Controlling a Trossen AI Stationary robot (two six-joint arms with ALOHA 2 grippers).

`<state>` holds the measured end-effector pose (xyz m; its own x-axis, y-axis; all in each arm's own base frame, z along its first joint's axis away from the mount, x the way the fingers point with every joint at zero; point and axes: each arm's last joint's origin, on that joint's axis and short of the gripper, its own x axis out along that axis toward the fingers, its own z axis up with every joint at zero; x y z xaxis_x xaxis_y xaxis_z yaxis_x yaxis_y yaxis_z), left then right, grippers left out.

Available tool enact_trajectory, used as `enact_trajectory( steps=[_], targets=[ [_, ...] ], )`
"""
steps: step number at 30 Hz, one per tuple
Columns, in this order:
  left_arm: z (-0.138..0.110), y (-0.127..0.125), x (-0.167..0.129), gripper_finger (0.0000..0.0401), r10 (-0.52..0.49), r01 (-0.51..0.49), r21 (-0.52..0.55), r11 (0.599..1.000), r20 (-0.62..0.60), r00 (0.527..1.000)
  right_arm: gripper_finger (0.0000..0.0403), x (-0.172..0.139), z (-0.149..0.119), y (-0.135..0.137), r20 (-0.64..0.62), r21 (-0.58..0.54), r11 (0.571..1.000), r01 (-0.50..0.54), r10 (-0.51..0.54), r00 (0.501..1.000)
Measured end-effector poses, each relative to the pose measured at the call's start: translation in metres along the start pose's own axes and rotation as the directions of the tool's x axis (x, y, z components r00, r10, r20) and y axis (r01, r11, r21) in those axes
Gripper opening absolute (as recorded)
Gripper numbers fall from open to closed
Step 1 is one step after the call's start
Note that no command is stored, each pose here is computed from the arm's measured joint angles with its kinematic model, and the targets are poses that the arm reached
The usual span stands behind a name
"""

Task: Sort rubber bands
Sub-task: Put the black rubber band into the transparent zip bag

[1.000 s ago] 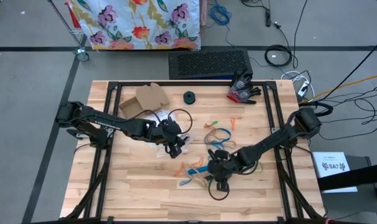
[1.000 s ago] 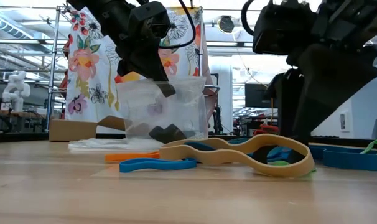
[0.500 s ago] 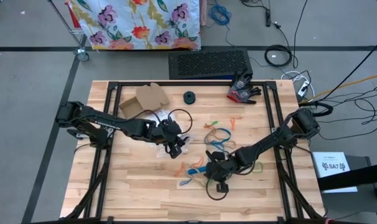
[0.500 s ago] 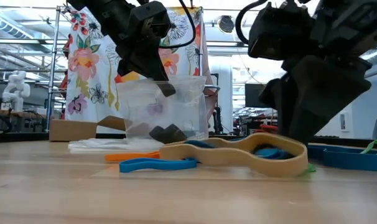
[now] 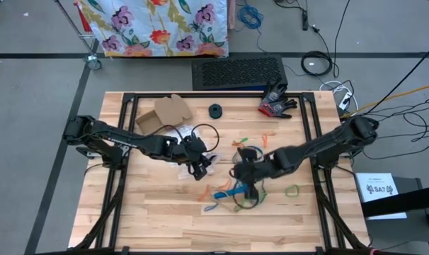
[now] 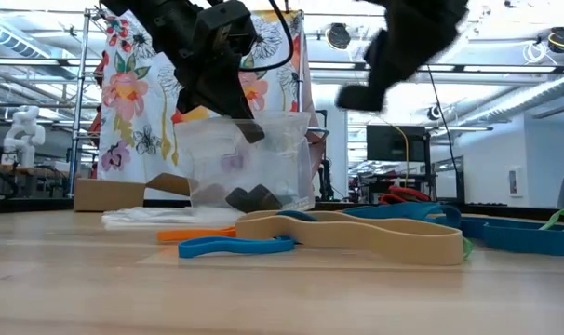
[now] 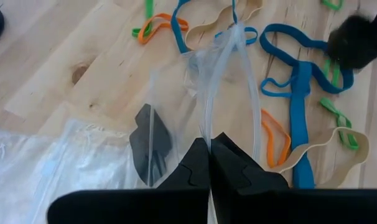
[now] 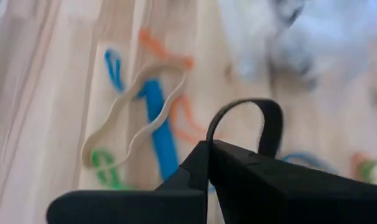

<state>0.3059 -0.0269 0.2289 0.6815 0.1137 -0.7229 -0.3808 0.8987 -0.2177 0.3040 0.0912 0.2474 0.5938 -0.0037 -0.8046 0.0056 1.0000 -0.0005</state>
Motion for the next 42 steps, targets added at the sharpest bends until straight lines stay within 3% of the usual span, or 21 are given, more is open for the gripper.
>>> enact_trajectory(
  steps=[11, 23, 42],
  targets=[
    [0.007, 0.002, 0.001, 0.0, -0.012, 0.013, -0.013, 1.0, 0.047, 0.999, 0.0002, -0.017, 0.037, -0.042, 0.142, 0.069, 0.996, 0.053, -0.062, 0.988],
    [0.009, 0.007, 0.002, 0.0, 0.0, 0.001, -0.024, 1.0, 0.049, 0.999, 0.0003, -0.019, 0.046, -0.044, 0.223, 0.022, 0.998, 0.057, -0.06, 0.973],
    [0.009, 0.007, 0.002, 0.0, -0.002, 0.003, -0.029, 1.0, 0.046, 0.999, 0.0004, -0.019, 0.046, -0.044, 0.222, 0.024, 0.998, 0.055, -0.059, 0.973]
  ],
)
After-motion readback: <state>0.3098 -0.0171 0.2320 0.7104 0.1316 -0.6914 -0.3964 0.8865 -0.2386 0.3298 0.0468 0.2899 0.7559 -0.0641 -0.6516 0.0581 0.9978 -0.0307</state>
